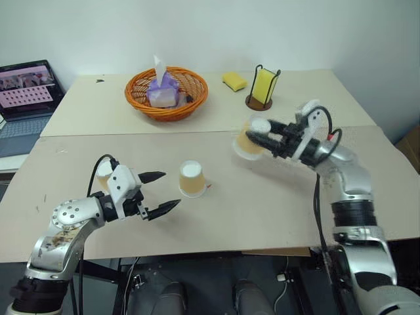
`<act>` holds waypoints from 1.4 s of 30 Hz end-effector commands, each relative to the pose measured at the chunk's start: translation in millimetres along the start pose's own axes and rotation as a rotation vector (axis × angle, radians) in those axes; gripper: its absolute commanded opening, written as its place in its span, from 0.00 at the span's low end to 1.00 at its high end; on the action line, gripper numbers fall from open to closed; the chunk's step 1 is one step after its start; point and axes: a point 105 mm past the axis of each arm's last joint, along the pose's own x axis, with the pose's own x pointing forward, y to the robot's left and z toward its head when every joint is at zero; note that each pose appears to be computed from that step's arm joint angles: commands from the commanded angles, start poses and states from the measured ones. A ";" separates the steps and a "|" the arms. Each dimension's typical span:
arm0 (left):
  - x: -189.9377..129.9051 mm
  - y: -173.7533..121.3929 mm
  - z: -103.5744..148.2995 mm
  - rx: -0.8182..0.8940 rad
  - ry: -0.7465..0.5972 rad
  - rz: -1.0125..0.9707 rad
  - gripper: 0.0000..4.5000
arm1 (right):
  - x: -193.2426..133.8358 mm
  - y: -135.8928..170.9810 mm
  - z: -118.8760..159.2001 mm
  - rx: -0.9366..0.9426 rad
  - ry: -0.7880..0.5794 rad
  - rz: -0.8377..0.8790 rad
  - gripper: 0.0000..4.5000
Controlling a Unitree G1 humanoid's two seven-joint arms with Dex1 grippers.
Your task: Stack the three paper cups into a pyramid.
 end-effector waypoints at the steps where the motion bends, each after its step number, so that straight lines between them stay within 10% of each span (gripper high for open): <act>1: -1.8 2.4 13.1 0.047 -0.025 0.008 1.00 | 3.6 44.2 -7.5 0.013 0.048 0.299 0.62; 42: -8.3 5.6 18.6 0.051 -0.026 0.071 1.00 | 79.2 7.8 -46.8 -0.088 0.128 0.191 0.62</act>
